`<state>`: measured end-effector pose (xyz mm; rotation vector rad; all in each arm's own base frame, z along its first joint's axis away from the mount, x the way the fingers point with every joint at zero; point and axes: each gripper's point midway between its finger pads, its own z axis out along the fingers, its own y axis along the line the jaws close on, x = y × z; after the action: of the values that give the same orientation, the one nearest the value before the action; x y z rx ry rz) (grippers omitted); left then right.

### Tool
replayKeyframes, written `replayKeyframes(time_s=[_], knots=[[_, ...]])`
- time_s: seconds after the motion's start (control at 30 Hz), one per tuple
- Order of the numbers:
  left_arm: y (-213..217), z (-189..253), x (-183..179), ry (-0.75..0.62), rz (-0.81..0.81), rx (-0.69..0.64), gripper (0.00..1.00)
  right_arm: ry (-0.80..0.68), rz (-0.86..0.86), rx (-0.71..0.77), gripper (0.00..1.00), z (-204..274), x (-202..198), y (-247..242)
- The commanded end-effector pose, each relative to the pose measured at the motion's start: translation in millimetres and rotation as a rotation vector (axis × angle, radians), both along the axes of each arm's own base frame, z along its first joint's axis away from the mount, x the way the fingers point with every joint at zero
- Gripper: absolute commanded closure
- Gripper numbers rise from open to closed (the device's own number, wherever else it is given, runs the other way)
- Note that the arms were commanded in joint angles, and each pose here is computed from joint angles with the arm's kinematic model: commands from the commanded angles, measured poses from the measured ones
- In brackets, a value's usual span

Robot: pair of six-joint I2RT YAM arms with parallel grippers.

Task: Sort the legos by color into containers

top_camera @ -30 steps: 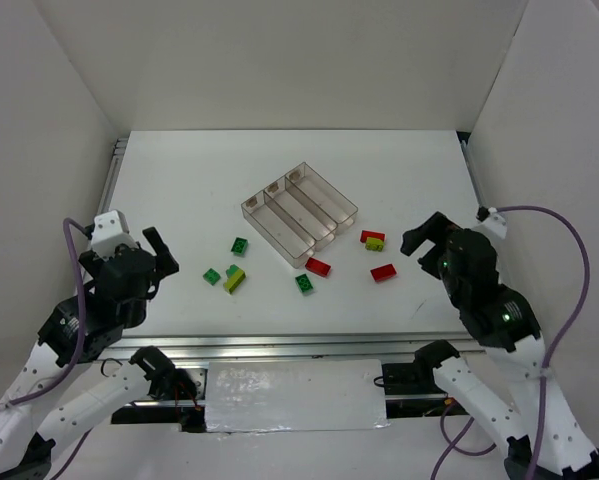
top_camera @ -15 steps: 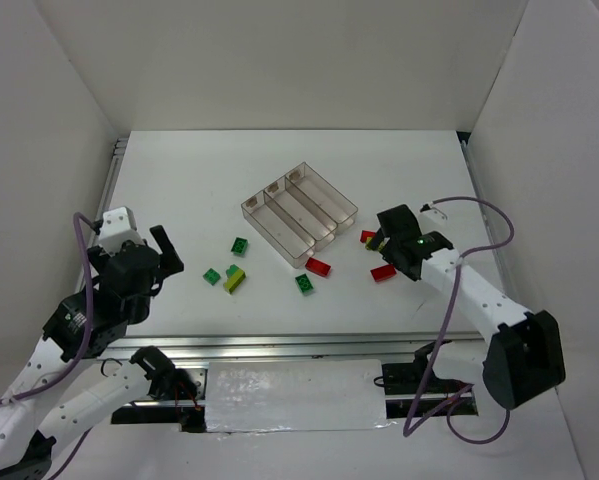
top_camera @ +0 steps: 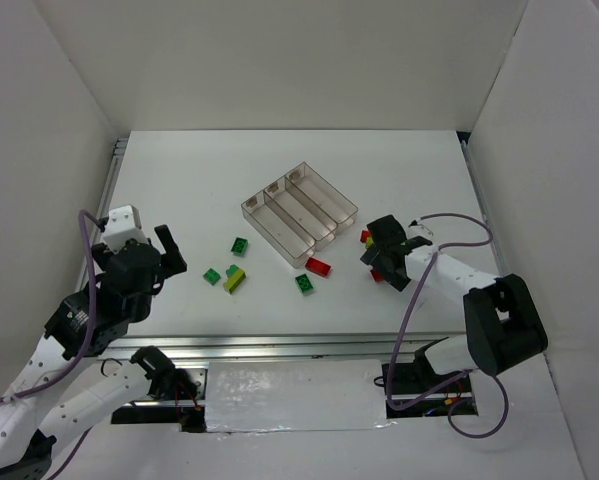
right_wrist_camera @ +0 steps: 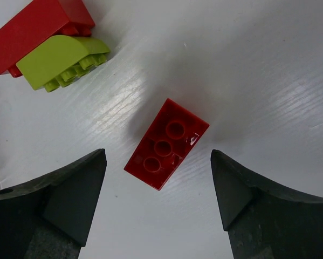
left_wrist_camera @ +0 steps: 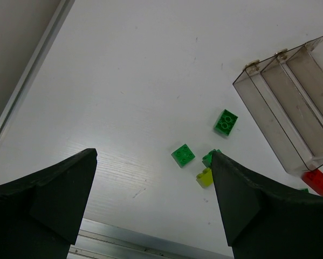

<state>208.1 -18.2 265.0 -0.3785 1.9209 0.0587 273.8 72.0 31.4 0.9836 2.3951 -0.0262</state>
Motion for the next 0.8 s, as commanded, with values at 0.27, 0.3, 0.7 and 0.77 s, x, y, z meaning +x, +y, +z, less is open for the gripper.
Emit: replayKeyframes(time_s=[0.27, 0.3, 0.7, 0.77], knots=[[0, 11, 1, -0.048, -0.009, -0.015, 0.0, 0.072, 0.033, -0.05, 0.42, -5, 12, 0], [0, 11, 1, -0.048, -0.009, -0.015, 0.0, 0.07, 0.033, -0.049, 0.42, -6, 12, 0], [-1, 8, 3, -0.035, -0.004, -0.005, 0.01, -0.148, 0.177, 0.001, 0.97, 79, 27, 30], [1, 8, 3, -0.035, 0.001, -0.002, 0.01, -0.25, 0.32, 0.068, 0.96, 111, 37, 57]])
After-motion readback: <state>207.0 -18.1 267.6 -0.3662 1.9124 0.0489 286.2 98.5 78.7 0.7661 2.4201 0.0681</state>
